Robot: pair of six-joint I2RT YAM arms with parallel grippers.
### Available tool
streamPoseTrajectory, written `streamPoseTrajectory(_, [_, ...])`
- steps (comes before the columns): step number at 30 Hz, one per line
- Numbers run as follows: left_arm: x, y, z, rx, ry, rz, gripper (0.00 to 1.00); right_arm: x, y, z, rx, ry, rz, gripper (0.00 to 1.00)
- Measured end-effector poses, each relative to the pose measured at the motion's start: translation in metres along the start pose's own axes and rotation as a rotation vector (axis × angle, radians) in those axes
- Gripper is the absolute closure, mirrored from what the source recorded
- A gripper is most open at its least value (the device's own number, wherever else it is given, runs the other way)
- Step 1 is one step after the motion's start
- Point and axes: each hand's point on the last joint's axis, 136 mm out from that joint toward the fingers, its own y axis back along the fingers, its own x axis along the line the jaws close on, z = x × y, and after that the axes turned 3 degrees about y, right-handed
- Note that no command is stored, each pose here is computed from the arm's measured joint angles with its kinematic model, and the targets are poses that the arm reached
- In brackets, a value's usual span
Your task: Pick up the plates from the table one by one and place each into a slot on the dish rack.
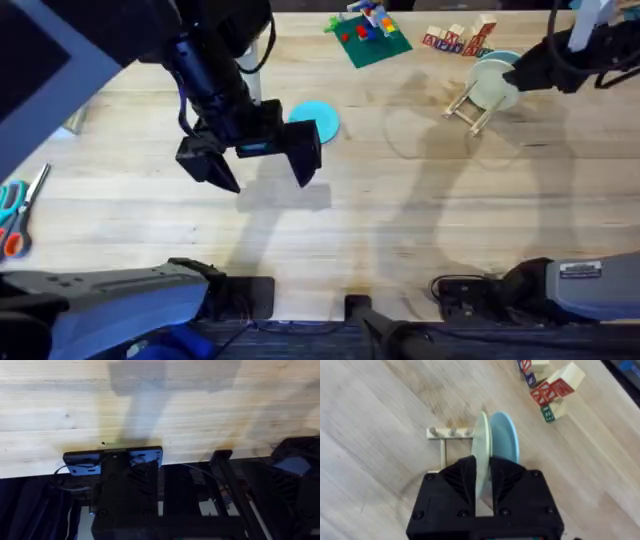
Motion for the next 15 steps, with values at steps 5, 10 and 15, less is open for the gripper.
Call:
streamPoseTrajectory(5, [0.000, 0.000, 0.000, 0.000, 0.000, 0.000, 0.006, 0.001, 0.002, 0.009, -0.045, 0.007, 0.006, 0.806])
streamPoseTrajectory(10, [0.000, 0.000, 0.000, 0.000, 0.000, 0.000, 0.005, -0.001, 0.021, 0.023, -0.077, 0.031, -0.036, 0.790])
streamPoseTrajectory(15, [0.000, 0.000, 0.000, 0.000, 0.000, 0.000, 0.005, -0.001, 0.051, 0.043, -0.117, 0.080, -0.108, 0.769])
